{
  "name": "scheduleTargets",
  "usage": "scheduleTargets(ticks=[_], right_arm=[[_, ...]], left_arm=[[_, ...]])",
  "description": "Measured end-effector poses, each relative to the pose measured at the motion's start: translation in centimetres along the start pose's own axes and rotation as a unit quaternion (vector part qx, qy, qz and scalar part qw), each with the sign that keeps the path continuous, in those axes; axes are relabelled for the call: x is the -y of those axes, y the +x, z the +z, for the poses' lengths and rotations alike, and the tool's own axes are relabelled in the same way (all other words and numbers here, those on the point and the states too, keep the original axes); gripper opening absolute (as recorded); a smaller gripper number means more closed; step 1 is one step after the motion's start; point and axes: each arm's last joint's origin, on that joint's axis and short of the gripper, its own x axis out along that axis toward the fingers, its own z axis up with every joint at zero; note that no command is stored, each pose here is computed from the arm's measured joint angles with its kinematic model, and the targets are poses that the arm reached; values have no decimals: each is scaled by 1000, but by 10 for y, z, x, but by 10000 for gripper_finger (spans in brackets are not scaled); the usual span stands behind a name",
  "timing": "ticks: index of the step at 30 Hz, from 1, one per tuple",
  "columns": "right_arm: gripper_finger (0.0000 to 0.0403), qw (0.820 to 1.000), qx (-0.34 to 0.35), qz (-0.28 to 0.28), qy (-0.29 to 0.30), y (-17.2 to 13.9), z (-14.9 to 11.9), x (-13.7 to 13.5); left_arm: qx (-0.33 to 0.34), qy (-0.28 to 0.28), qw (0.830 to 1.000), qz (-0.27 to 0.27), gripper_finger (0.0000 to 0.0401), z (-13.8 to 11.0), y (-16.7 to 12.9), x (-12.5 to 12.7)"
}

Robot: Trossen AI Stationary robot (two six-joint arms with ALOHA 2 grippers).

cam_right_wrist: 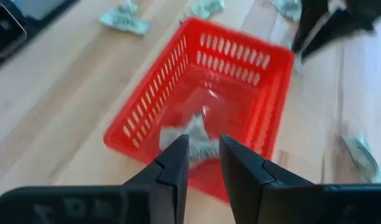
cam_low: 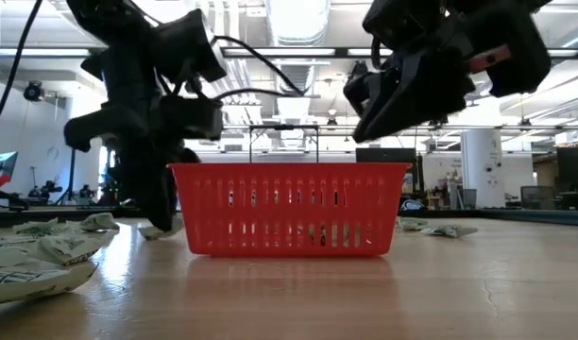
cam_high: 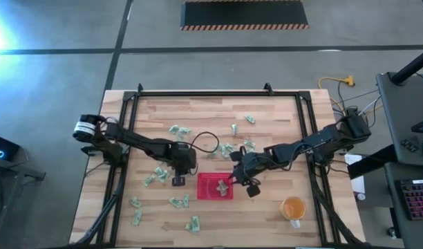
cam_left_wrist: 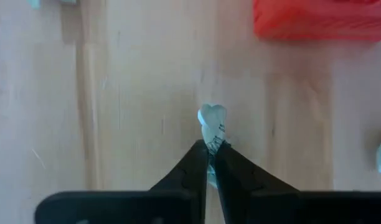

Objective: Pick and place Stevia / Truvia into bins
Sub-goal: Put the white stevia packet into the red bin

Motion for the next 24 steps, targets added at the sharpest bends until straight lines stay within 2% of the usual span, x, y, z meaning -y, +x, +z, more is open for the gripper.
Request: scheduleTargets(ticks=[3, 6, 9, 17, 21, 24], right_arm=[[71, 996, -52, -76, 14, -10, -1, 3], [66, 983, -99, -152, 42, -24, -6, 5], [63, 970, -126, -194, 79, -38, -13, 5], [64, 951, -155, -216, 158, -48, -35, 2], [64, 944, -166, -217, 185, -45, -45, 1], [66, 944, -180, -192, 201, -40, -52, -1]], left_arm=[[12, 3, 1000, 13, 7, 2, -5, 0], [22, 12, 999, 33, 2, 3, -9, -1], [37, 14, 998, 48, 2, 6, -16, -1], [95, 24, 992, 85, 1, 12, -38, 6], [136, 36, 987, 74, 0, 17, -48, 14], [175, 69, 980, 58, 0, 22, -53, 24]])
